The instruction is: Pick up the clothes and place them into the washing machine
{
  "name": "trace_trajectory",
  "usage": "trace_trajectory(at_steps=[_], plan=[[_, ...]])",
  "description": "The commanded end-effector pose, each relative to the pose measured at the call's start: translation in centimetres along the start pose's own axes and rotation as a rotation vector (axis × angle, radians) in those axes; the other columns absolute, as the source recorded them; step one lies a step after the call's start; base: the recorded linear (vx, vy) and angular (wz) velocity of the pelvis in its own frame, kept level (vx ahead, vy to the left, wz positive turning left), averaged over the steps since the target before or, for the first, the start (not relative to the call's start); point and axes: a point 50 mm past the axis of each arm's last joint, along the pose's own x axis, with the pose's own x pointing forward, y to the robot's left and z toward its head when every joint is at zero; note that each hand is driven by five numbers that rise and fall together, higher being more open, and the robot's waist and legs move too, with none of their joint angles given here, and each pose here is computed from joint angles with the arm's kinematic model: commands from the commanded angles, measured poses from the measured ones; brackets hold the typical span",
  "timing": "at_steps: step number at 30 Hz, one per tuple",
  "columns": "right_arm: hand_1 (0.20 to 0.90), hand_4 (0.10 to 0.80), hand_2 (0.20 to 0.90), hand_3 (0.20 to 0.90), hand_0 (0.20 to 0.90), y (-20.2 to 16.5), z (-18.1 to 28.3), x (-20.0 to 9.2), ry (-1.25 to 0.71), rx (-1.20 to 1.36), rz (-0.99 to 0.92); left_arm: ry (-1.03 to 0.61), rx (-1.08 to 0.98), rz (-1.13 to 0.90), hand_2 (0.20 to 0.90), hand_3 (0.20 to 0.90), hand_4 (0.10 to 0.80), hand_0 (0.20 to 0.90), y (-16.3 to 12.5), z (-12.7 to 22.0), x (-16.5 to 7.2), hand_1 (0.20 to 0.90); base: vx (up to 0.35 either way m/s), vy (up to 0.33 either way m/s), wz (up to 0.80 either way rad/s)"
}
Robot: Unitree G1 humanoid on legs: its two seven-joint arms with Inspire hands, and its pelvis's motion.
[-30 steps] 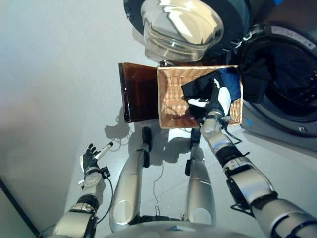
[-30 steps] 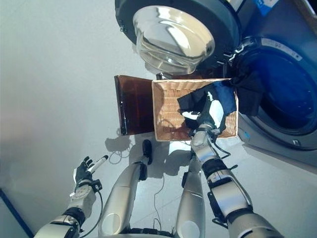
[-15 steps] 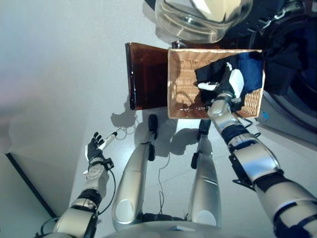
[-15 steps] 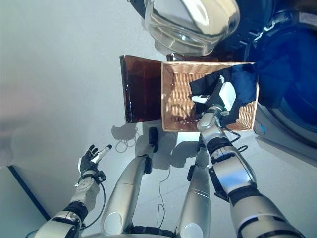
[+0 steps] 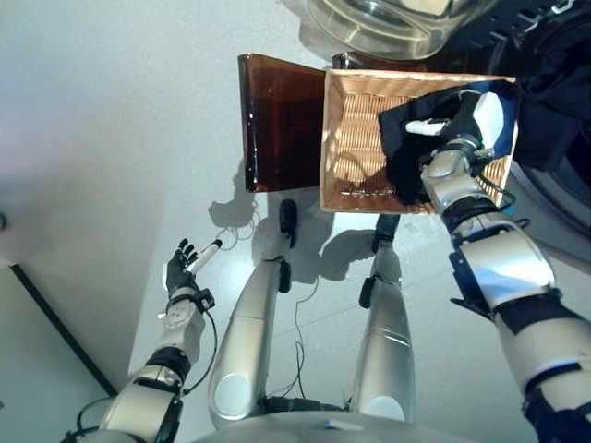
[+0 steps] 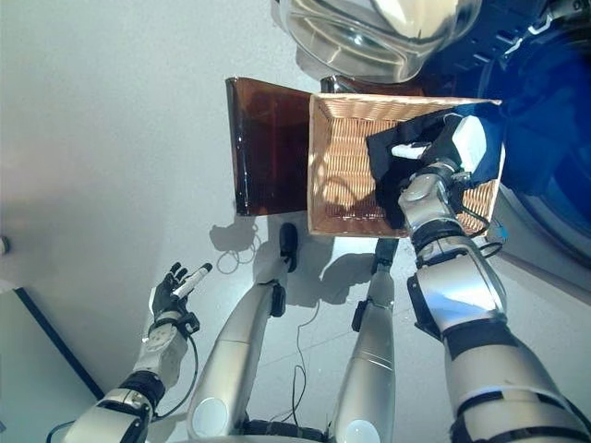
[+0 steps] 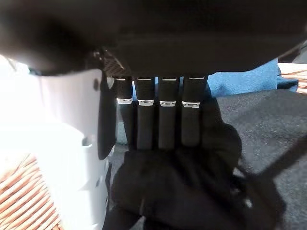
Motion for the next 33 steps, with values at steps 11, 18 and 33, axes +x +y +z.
trace_trajectory(at_steps=[11, 18, 33], plan=[[0.200, 0.300, 0.200, 0.200, 0.200, -2.0, -0.7, 1.1, 0.014, -0.037, 0.037, -0.056, 0.029, 0.058, 0.900, 0.900, 0.800, 0.900, 3.4, 0.5, -0.3, 0.900, 0.000, 0.004, 0.02], [0.200, 0.300, 0.200, 0.200, 0.200, -1.0, -2.9, 0.4, 0.048, -0.061, 0.056, -0.040, 0.038, 0.056, 0.900, 0.900, 0.800, 0.900, 3.4, -0.1, -0.5, 0.900, -0.005, 0.002, -0.01], [0.200, 0.300, 0.200, 0.200, 0.200, 1.7, -7.8, -2.5, 0.008, -0.127, 0.108, 0.023, 0.073, 0.138, 0.900, 0.900, 0.800, 0.900, 4.4, -1.4, -0.5, 0.900, 0.003, -0.014, 0.00]])
